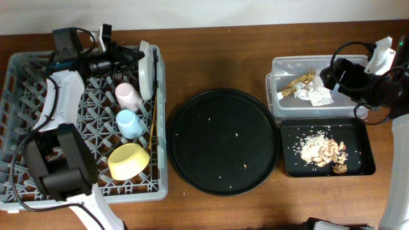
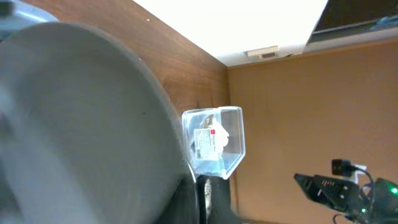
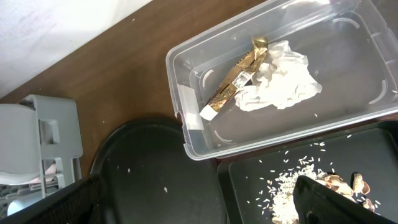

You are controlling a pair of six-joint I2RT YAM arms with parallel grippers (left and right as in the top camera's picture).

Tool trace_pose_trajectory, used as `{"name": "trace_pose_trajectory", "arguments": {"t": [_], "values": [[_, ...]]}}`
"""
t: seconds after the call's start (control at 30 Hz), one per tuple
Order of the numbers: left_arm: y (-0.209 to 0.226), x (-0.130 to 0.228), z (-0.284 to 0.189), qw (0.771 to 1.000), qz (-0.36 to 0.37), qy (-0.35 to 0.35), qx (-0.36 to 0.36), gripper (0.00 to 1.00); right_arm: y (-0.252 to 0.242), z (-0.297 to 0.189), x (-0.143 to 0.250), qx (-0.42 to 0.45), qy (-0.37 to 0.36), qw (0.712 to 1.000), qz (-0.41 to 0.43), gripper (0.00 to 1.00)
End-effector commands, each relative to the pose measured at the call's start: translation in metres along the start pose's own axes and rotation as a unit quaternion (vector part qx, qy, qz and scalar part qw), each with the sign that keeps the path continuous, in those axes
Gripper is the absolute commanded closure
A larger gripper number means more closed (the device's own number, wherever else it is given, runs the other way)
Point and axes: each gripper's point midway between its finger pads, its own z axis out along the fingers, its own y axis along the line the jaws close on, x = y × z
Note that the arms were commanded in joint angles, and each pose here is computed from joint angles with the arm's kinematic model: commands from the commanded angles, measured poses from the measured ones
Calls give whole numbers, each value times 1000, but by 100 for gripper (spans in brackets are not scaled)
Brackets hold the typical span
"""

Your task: Sort waste into correct bins and load items into the dishwasher rack

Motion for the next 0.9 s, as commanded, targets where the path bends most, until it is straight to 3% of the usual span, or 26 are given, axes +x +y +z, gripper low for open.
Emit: {"name": "trace_pose_trajectory", "arguments": {"t": [0.0, 0.07, 0.1, 0.3, 0.4, 0.47, 0.5, 0.53, 0.6, 0.87], "values": [[17, -9, -11, 1000, -11, -17, -15, 33, 1, -5, -5, 3, -10, 1000, -7, 1], [23, -16, -25, 999, -16, -32, -17, 8, 1, -5, -5, 3, -10, 1000, -8, 1], [24, -19, -33, 999, -18, -36, -10, 1, 1, -5, -5, 3, -10, 1000, -8, 1], [-8, -30, -89, 997, -1, -74, 22, 1, 1, -5, -5, 3, -10, 1000, -8, 1], [-37, -41, -119, 987, 38, -144, -59, 1, 1, -5, -5, 3, -10, 1000, -7, 1], [-32, -43, -151, 958, 27, -216, -186, 1, 1, -5, -5, 3, -10, 1000, -8, 1], [-25, -43, -179, 923, 23, -263, -280, 1, 1, -5, -5, 3, -10, 1000, -8, 1], [-21, -41, -195, 900, 19, -285, -330, 1, 1, -5, -5, 3, -10, 1000, -8, 1], [-15, -36, -210, 876, 8, -301, -377, 1, 1, -5, -5, 3, -10, 1000, -8, 2], [-8, -26, -209, 877, -11, -285, -387, 1, 22, -13, 2, -14, -15, 999, -34, 1]]}}
